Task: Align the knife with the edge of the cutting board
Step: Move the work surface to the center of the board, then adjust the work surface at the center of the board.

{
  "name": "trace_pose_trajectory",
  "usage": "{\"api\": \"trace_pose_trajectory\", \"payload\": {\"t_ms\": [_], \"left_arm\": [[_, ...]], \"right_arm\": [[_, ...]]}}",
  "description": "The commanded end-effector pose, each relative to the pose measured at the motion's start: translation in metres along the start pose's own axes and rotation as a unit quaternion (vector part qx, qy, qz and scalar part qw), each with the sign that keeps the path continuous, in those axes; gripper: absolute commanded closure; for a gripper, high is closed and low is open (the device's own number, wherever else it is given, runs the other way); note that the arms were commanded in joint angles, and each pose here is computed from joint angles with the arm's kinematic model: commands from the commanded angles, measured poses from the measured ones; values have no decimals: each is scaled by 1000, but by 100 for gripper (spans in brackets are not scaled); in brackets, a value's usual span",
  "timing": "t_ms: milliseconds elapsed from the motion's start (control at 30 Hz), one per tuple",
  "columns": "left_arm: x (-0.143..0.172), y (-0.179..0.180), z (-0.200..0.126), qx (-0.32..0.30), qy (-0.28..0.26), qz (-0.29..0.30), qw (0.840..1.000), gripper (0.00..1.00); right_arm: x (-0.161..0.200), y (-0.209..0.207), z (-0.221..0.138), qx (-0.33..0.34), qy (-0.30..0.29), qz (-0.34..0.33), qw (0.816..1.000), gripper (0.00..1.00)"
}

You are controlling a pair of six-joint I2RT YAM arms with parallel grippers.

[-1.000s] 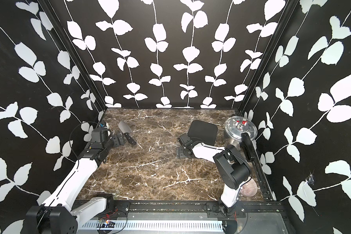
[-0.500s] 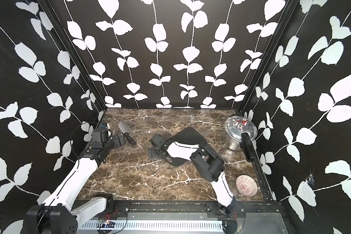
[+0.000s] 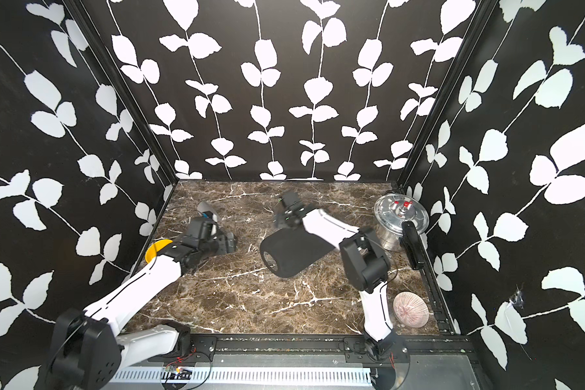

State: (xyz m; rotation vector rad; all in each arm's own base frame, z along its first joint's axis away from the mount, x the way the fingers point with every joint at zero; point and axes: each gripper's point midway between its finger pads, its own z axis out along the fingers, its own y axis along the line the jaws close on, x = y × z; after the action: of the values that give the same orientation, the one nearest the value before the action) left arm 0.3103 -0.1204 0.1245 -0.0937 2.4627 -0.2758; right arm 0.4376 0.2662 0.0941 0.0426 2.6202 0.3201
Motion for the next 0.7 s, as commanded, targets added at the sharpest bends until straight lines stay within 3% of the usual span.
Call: {"api": "trace_pose_trajectory", "payload": {"t_ms": [0,133,267,667], "left_arm": [[12,-28,8,9,16,-39,999,2],[39,-73,32,34,62,-50,996,2],[71,-109,55,49,114,-63,990,1],[88,-139,98,42,163,-74,983,1]], "right_arm": [[-14,-52,-3,51,6,-8,999,6],[-27,-100,10,77,23,16,997,6],[-25,-121,25,76,45,22,996,6],[10,-134,46,58,86,24,994,6]]}}
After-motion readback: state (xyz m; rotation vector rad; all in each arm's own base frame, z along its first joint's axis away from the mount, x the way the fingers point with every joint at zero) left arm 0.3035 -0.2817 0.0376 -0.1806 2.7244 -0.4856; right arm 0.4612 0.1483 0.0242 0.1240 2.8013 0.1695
